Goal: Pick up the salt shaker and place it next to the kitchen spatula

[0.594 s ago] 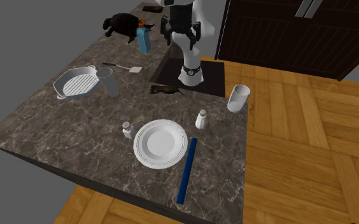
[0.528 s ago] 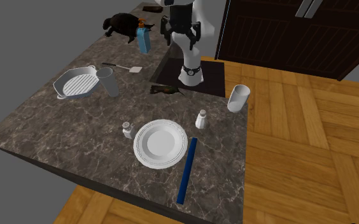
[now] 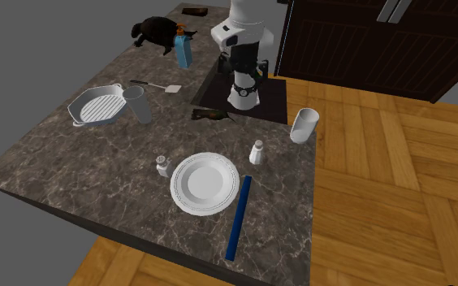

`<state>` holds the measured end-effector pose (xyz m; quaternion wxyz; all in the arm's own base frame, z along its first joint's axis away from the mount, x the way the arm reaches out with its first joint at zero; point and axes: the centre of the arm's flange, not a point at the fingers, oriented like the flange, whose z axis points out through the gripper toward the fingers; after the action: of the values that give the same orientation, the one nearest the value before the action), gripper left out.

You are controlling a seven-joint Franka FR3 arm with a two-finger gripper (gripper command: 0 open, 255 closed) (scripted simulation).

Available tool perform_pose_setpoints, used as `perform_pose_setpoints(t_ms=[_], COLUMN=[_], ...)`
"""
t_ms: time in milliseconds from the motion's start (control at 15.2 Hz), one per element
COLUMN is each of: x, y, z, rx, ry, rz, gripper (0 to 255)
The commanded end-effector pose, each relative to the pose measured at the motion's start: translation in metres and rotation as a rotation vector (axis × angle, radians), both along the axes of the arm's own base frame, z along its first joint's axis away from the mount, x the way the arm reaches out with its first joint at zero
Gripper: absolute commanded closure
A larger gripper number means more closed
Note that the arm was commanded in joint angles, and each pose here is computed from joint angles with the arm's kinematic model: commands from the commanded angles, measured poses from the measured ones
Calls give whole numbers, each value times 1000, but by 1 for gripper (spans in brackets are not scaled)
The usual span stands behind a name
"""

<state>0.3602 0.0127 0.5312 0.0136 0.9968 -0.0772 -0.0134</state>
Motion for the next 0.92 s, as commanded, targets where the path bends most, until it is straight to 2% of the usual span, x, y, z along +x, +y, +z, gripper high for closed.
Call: perform_pose_setpoints(t_ms=[0,726,858], x=[17,98,100], y=[10,79,81], z=[-17,-114,-121], rx=[3,17,18], ry=[-3,-7,-7], rz=[-2,-8,-9], gripper=[0,0,0])
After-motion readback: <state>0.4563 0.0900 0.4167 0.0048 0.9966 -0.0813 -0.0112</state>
